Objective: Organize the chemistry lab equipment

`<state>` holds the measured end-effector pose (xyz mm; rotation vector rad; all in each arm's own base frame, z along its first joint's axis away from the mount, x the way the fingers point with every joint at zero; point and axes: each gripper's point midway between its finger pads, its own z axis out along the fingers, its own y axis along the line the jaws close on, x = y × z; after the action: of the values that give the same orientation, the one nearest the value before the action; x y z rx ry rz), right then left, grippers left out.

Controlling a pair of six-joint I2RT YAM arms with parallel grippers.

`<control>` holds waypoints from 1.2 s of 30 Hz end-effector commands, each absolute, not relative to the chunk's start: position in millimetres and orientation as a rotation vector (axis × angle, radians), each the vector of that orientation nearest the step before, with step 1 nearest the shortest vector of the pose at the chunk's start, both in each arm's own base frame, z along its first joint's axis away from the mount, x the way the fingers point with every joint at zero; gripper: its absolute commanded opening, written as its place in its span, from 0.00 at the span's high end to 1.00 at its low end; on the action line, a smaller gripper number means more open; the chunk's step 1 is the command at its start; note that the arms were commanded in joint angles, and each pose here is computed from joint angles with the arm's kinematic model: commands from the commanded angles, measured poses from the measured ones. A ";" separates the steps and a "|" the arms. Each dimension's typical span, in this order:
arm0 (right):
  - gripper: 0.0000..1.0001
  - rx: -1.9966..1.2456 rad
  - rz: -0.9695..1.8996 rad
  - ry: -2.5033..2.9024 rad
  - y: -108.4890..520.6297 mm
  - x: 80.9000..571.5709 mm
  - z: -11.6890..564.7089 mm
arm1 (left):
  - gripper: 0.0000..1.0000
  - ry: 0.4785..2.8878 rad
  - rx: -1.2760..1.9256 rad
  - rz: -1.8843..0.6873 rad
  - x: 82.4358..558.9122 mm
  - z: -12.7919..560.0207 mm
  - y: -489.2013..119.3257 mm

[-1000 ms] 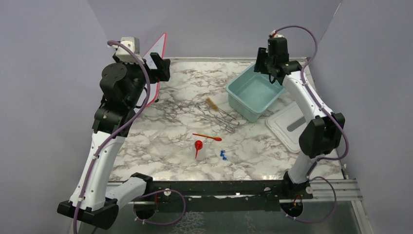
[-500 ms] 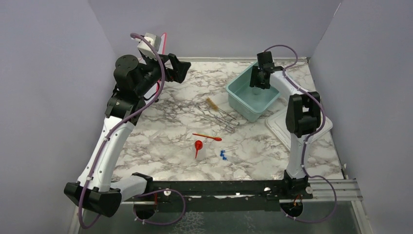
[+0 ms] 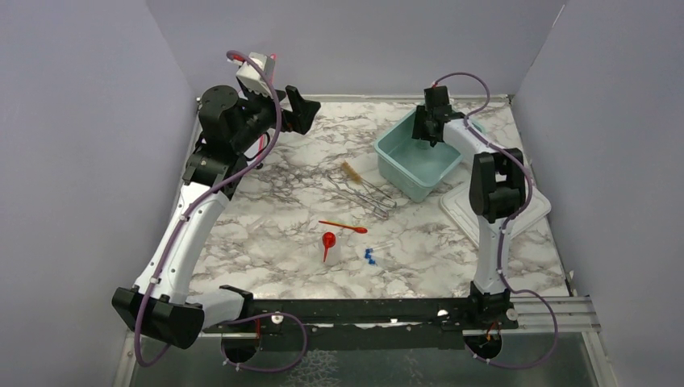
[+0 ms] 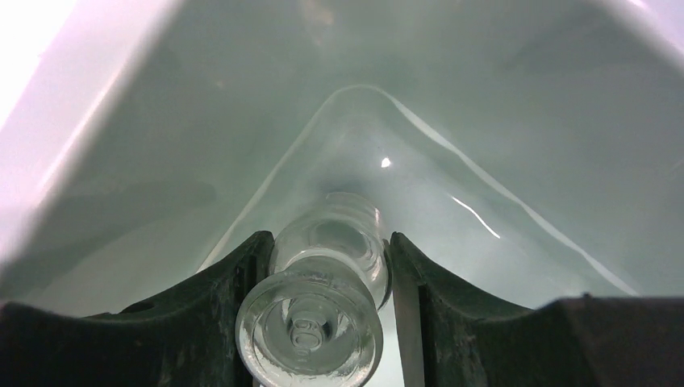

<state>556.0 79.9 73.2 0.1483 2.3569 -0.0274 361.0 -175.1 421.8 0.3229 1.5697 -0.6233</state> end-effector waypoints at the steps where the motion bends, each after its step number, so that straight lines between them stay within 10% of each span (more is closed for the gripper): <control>1: 0.48 0.161 -0.073 2.298 71.0 572.9 71.0 | 0.01 1.486 0.321 -0.605 357.7 450.7 -172.7; 9: 0.20 0.167 -0.032 2.264 74.2 567.7 100.8 | 0.01 1.485 0.306 -0.597 352.6 453.8 -168.4; 20: 0.18 0.145 0.074 2.192 79.6 526.5 199.7 | 0.01 1.480 0.261 -0.606 333.2 463.3 -159.3; 36: 0.15 -0.274 0.454 2.292 265.5 295.4 250.8 | 0.01 1.505 -0.087 -0.411 313.7 459.4 -92.7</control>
<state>358.4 236.2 274.7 -0.2385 2.1622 0.4296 313.0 -130.1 468.8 0.1431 1.4675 -0.5284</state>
